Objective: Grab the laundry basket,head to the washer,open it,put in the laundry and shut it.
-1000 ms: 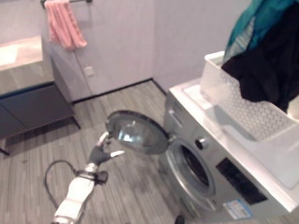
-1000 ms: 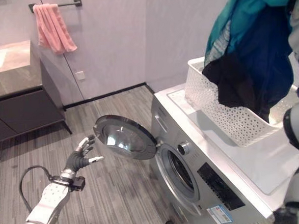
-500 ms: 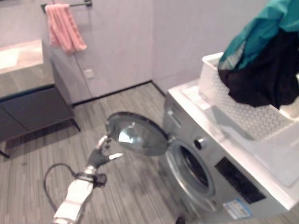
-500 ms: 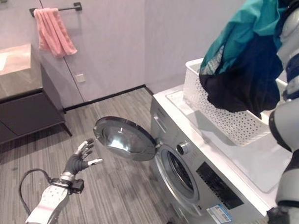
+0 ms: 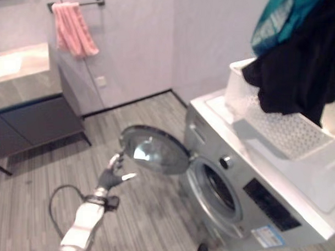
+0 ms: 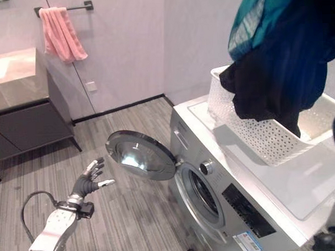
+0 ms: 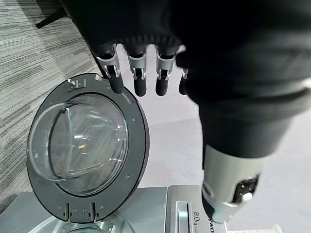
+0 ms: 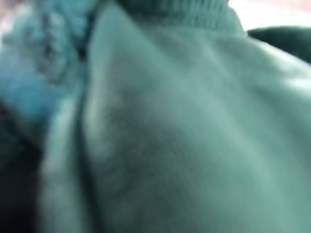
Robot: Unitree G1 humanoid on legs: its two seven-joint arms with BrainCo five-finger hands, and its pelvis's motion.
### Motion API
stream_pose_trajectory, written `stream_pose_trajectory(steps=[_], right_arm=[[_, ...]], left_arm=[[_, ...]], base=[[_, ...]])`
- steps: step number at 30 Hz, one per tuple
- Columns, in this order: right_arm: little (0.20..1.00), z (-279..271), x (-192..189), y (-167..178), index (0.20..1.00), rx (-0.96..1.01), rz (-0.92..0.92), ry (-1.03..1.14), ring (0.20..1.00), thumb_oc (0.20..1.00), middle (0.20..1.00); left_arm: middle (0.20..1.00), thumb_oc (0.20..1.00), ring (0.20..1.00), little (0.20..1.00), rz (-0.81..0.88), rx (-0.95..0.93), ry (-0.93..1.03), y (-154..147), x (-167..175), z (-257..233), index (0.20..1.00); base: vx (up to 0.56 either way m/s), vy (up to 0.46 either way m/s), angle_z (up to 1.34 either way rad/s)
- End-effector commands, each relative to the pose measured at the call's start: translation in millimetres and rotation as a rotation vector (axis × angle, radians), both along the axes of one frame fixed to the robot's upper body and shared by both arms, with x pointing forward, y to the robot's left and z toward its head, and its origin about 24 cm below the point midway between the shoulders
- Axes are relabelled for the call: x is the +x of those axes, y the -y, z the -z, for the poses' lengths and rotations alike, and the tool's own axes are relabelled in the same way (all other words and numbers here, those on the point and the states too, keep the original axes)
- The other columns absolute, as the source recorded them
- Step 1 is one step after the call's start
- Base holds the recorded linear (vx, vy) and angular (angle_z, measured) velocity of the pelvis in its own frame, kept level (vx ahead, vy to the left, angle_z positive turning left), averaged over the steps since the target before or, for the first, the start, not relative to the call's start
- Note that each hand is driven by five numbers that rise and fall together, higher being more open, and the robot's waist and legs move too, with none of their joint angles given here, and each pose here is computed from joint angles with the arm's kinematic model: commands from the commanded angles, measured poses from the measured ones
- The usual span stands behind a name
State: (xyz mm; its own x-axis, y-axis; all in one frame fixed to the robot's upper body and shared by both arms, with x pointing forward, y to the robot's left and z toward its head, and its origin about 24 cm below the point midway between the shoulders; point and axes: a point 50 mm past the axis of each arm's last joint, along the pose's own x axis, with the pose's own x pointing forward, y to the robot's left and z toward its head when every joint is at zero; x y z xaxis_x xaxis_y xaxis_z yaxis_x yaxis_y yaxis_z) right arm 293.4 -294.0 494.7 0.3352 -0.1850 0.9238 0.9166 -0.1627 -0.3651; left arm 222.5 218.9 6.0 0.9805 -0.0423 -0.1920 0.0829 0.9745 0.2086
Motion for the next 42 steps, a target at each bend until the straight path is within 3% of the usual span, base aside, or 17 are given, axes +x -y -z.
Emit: stream_pose_trajectory(steps=[1, 15, 25, 29, 35, 38, 42], right_arm=[[0.2, -47.4, -59.0, 3.9, 0.2, -0.064, 0.063, 0.258, 0.2, 0.2, 0.2], [0.2, -62.0, -88.4, 7.6, 0.2, -0.055, 0.045, 0.393, 0.2, 0.2, 0.2], [0.2, -64.0, -79.4, 1.6, 0.2, -0.053, 0.035, 0.342, 0.2, 0.2, 0.2], [0.2, -63.3, -68.6, -8.4, 0.2, -0.064, 0.008, 0.318, 0.2, 0.2, 0.2], [0.2, -57.2, -46.7, -28.5, 0.2, -0.074, -0.059, 0.286, 0.2, 0.2, 0.2], [0.2, -54.2, -29.7, -55.5, 0.2, -0.068, -0.163, 0.28, 0.2, 0.2, 0.2], [0.2, -49.2, -16.2, -76.2, 0.2, -0.066, -0.227, 0.264, 0.2, 0.2, 0.2]], left_arm=[[1.0, 1.0, 1.0, 1.0, 0.066, 0.04, 0.151, 4.6, 22.9, -31.9, 1.0], [1.0, 1.0, 1.0, 1.0, 0.126, 0.078, 0.116, 7.0, 21.7, -27.0, 1.0], [1.0, 1.0, 1.0, 1.0, 0.174, 0.075, 0.122, 11.9, 21.2, -29.9, 1.0], [1.0, 1.0, 1.0, 1.0, 0.323, 0.143, 0.319, 31.4, 30.8, -74.9, 1.0], [1.0, 1.0, 1.0, 1.0, 0.413, 0.261, 0.903, 74.6, 44.6, -188.1, 1.0], [1.0, 1.0, 1.0, 1.0, 0.443, 0.218, 1.146, 115.3, 52.0, -235.4, 1.0], [1.0, 1.0, 1.0, 1.0, 0.464, 0.18, 1.181, 153.8, 69.0, -253.2, 1.0]], base=[[-0.03, 0.083, 0.01], [-0.04, 0.122, 0.01], [-0.05, 0.064, -0.03], [-0.06, 0.018, -0.26], [-0.03, -0.024, -0.11], [0.02, -0.088, -0.25], [0.03, -0.057, -0.23]])
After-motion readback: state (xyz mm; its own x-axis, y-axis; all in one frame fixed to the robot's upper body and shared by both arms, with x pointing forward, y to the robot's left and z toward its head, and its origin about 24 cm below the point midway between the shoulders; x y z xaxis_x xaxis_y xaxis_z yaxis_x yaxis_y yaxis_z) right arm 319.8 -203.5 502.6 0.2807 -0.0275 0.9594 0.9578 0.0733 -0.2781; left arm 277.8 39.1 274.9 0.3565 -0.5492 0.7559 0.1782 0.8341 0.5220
